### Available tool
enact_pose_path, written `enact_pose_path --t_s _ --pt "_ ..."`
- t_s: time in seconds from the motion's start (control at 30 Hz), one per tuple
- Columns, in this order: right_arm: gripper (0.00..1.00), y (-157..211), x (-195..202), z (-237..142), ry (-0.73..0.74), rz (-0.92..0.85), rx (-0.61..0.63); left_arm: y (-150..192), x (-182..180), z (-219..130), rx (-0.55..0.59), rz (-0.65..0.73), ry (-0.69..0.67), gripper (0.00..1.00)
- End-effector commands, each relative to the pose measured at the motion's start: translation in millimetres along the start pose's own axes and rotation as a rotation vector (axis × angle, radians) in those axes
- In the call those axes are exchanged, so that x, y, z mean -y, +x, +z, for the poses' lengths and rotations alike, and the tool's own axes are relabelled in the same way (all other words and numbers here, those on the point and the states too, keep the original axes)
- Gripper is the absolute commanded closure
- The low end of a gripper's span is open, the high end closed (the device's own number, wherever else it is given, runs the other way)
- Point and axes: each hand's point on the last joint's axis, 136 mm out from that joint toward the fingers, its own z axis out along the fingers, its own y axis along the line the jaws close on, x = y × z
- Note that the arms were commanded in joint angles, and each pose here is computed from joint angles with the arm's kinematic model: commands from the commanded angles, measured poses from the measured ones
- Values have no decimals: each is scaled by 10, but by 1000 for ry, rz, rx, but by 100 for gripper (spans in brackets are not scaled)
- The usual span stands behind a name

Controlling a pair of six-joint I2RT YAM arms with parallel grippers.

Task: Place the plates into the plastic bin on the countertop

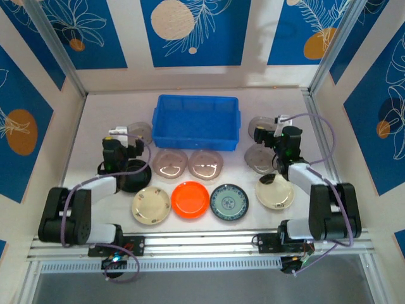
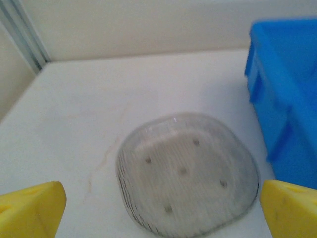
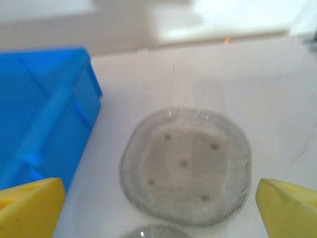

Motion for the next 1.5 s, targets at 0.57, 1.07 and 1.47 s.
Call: enact_pose_path --t_s 0.57,1.07,1.47 --pt "1 -247 -276 137 62 234 -316 -844 455 -203 -283 -407 241 0" --pt "24 -88 206 448 138 476 -442 -1334 806 -169 -286 -415 437 1" --pt "47 187 782 527 230 584 -557 -1345 902 -23 -306 -415 467 5"
